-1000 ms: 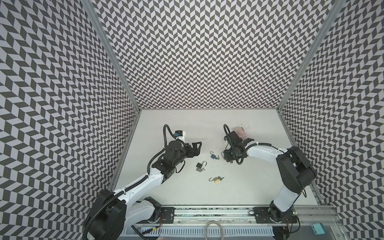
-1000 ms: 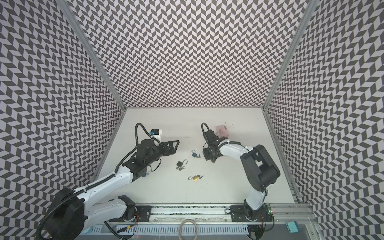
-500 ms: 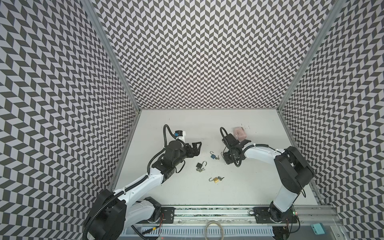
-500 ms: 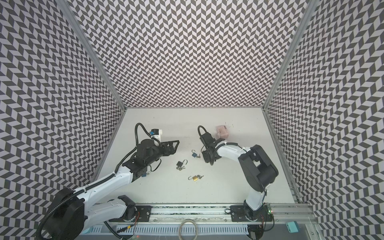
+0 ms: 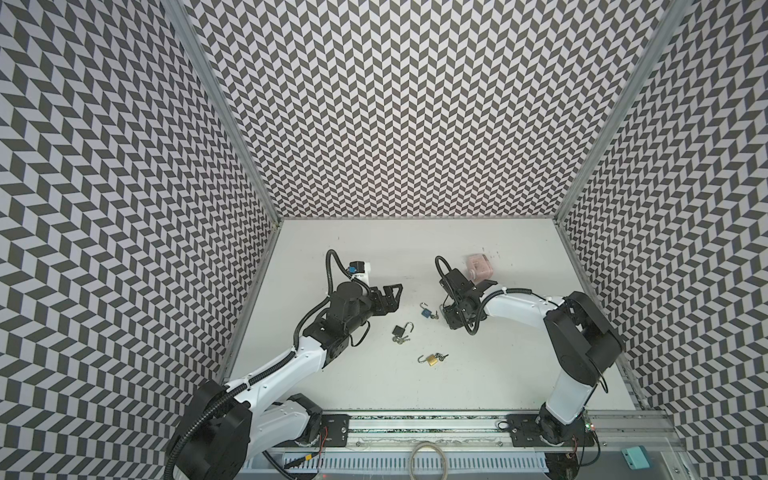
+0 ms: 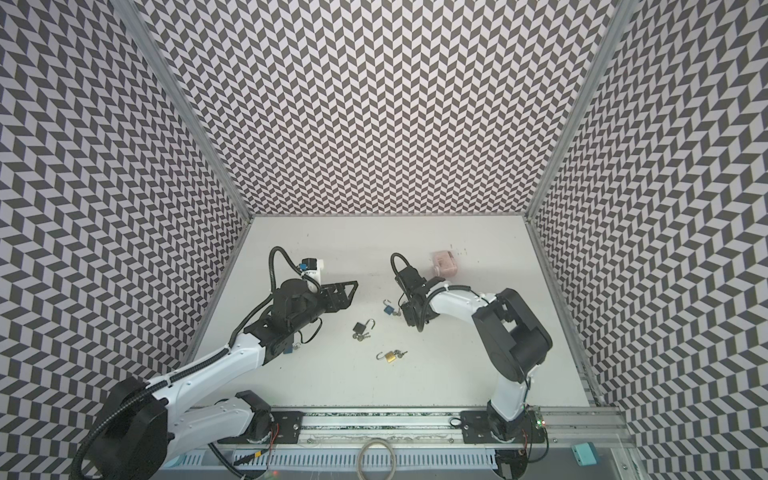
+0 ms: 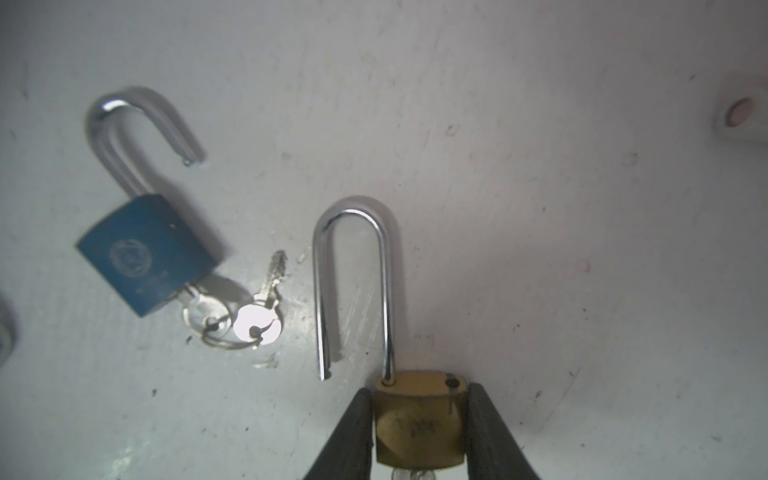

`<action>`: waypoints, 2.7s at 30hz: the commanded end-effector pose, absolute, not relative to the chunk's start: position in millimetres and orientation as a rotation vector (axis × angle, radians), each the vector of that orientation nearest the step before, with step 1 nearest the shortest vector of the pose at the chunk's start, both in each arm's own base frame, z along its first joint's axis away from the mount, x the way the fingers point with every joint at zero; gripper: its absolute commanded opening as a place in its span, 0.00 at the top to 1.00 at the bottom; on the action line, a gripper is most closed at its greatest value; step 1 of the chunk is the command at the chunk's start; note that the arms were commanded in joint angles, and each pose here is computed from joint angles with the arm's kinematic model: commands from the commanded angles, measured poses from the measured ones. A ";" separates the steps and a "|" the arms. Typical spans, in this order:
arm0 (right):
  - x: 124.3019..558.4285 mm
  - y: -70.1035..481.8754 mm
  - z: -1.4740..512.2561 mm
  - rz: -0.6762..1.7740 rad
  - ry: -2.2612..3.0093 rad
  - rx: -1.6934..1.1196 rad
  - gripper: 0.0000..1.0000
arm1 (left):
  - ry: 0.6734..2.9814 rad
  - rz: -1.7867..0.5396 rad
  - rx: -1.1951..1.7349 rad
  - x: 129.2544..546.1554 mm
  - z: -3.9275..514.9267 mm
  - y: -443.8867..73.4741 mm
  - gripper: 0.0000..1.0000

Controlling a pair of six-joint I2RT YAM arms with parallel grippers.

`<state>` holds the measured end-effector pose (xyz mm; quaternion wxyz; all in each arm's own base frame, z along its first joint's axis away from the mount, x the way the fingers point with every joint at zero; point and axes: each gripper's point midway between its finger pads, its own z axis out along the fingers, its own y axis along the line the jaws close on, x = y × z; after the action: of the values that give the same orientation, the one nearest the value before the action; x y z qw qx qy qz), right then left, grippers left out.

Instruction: Lock with the key

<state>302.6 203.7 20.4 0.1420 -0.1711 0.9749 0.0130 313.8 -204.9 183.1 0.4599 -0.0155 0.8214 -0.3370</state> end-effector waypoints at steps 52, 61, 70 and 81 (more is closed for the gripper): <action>251.0 256.7 300.3 0.467 1.357 -1.036 1.00 | 1.854 -1.120 0.289 278.2 357.5 -210.3 0.06; 250.1 268.6 292.5 0.404 1.324 -1.140 1.00 | 1.845 -1.213 0.461 254.8 351.4 -251.6 0.14; 229.0 277.9 296.7 0.545 1.305 -1.194 1.00 | 1.828 -1.205 0.641 238.2 345.1 -284.0 0.24; 225.3 278.0 301.3 0.585 1.313 -1.175 1.00 | 1.826 -1.211 0.738 225.6 334.1 -300.6 0.54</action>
<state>230.6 275.6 268.8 0.5678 -0.5128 0.5974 0.2403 228.9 -297.1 318.6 0.3877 0.2749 0.7407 -0.4748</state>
